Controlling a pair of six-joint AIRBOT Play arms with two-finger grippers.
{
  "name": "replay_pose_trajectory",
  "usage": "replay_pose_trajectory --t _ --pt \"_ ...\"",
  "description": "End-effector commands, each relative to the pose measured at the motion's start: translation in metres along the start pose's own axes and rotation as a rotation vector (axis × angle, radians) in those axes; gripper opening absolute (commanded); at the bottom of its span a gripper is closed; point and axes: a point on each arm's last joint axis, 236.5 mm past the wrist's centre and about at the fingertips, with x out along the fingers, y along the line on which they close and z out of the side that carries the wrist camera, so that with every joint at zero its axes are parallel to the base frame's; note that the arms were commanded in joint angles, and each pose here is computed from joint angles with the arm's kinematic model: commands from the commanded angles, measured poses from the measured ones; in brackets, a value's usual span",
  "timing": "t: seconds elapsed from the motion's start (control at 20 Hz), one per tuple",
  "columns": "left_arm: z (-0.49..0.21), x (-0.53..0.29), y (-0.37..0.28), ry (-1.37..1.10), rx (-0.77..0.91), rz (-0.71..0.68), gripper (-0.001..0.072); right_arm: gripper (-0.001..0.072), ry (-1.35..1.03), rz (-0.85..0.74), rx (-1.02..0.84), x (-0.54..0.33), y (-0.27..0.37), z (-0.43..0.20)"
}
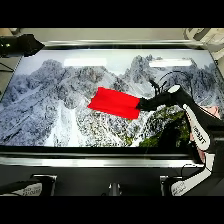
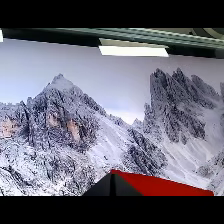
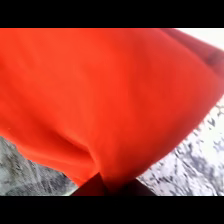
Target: Fold the shirts.
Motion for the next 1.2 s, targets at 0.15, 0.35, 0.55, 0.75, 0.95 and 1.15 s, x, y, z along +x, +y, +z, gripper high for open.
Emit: replay_pose_trajectory --t 0.15,0.35,0.55,0.75,0.95,1.15 --pt "-0.001 0.001 0.001 0.005 0.008 0.001 0.0023 0.0013 -0.204 0.148 -0.157 -0.084 0.036 0.059" --pt "-0.003 0.005 0.003 0.011 0.03 0.002 0.0023 0.0013 -0.304 -0.035 -0.172 -0.217 0.002 0.077" --pt "-0.007 0.013 0.007 0.027 0.023 0.004 0.0023 0.0013 -0.332 -0.255 -0.088 -0.322 -0.05 0.044" --pt "-0.011 0.021 0.012 0.042 0.025 0.006 0.0023 0.0014 -0.425 -0.355 0.022 -0.396 -0.079 0.009" --pt "-0.021 0.029 0.018 0.06 0.01 0.012 0.0023 0.0014 -0.469 -0.397 0.098 -0.437 -0.087 -0.028" --pt "-0.022 0.03 0.018 0.062 0.009 0.013 0.0023 0.0014 -0.434 -0.494 0.2 -0.463 -0.104 -0.074"
